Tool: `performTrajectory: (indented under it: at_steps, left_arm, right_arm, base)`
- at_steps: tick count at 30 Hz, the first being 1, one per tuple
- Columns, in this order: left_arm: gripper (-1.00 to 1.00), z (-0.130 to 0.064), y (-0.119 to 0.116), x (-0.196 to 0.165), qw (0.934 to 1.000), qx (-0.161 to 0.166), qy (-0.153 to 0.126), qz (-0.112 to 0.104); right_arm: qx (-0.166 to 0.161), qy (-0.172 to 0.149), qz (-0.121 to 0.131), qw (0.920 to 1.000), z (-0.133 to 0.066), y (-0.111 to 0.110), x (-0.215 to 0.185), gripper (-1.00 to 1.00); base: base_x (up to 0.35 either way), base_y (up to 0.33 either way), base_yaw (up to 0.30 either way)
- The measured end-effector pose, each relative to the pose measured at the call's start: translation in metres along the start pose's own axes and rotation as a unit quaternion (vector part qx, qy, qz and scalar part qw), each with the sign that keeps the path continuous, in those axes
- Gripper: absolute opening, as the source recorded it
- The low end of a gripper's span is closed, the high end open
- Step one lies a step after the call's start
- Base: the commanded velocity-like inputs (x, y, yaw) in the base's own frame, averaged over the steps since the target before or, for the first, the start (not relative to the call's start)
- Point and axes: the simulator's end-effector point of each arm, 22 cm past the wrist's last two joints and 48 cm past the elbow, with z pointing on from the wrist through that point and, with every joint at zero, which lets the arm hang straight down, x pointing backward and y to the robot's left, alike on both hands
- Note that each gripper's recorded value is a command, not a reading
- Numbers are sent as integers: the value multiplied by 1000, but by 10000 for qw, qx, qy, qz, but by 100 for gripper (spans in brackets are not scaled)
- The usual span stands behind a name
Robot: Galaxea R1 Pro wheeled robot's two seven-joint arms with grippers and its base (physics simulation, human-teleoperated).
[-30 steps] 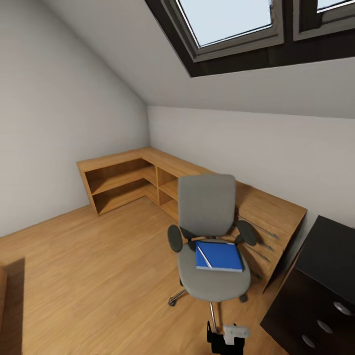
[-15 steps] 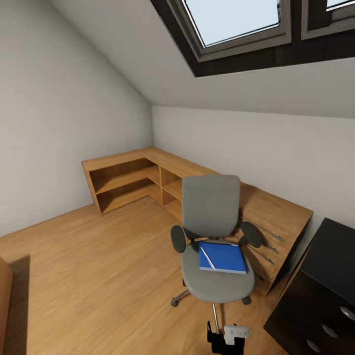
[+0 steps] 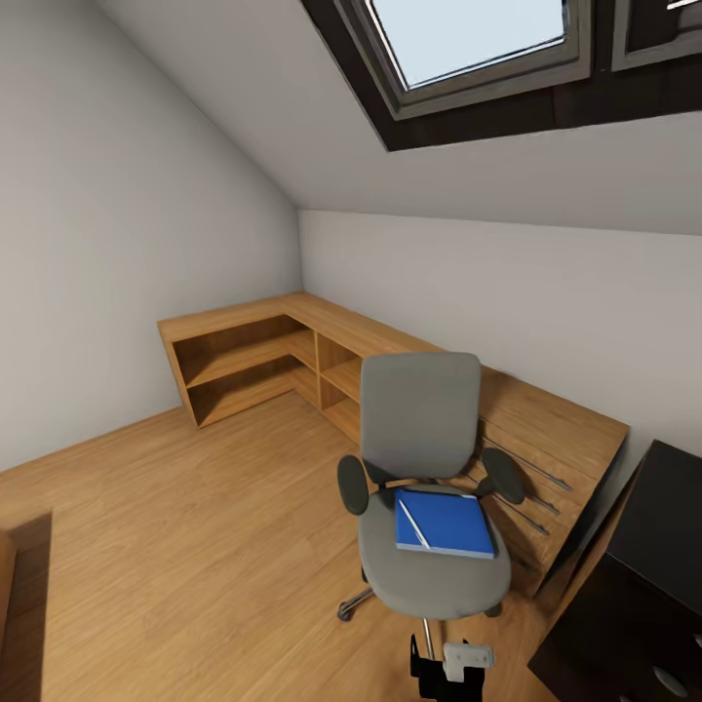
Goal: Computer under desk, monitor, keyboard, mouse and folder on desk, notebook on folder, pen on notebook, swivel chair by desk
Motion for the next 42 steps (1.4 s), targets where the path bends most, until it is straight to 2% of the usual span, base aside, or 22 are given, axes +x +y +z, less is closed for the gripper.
performTrajectory:
  at_steps: [5,11,13,15,20,26,30,31,34,40,42]
  left_arm:
    - [100,0,0,0,10000,-2,1,2]
    - [100,0,1,-1,10000,-4,-9,6]
    - [100,0,1,-1,10000,-4,-11,8]
    - [100,0,1,-1,10000,-5,-19,9]
    - [100,1,3,-4,10000,-16,-49,4]
    - [100,2,3,-8,10000,-19,-93,-8]
    - [100,2,4,-12,9999,-14,-126,-10]
    - [100,3,3,-14,9999,-5,-149,-16]
    - [100,3,-3,-23,9997,51,-241,-56]
    - [100,3,-3,-24,9996,59,-255,-63]
    - [100,2,-7,-28,9995,90,-294,-84]
  right_arm:
    - [-3,-68,2,10000,2,-1,-5,100]
    - [-30,-579,117,9982,18,3,-57,100]
    - [-40,-594,127,9981,22,4,-65,100]
    - [-67,-464,91,9989,30,7,-77,100]
    - [-59,115,-165,9998,53,-6,-102,100]
    - [-255,680,-393,9966,76,1,-139,100]
    - [-566,1141,-467,9908,76,12,-121,100]
    - [-617,1362,-499,9875,73,11,-102,100]
    - [-653,1724,-608,9810,66,7,-66,100]
    - [-655,1740,-633,9805,66,6,-64,100]
    - [-651,1777,-709,9794,65,3,-57,100]
  base:
    - [95,0,0]
    - [4,0,0]
    - [1,0,0]
    - [0,0,0]
    - [0,0,0]
    - [0,0,0]
    - [2,0,0]
    - [17,0,0]
    - [174,0,0]
    - [232,0,0]
    - [305,0,0]
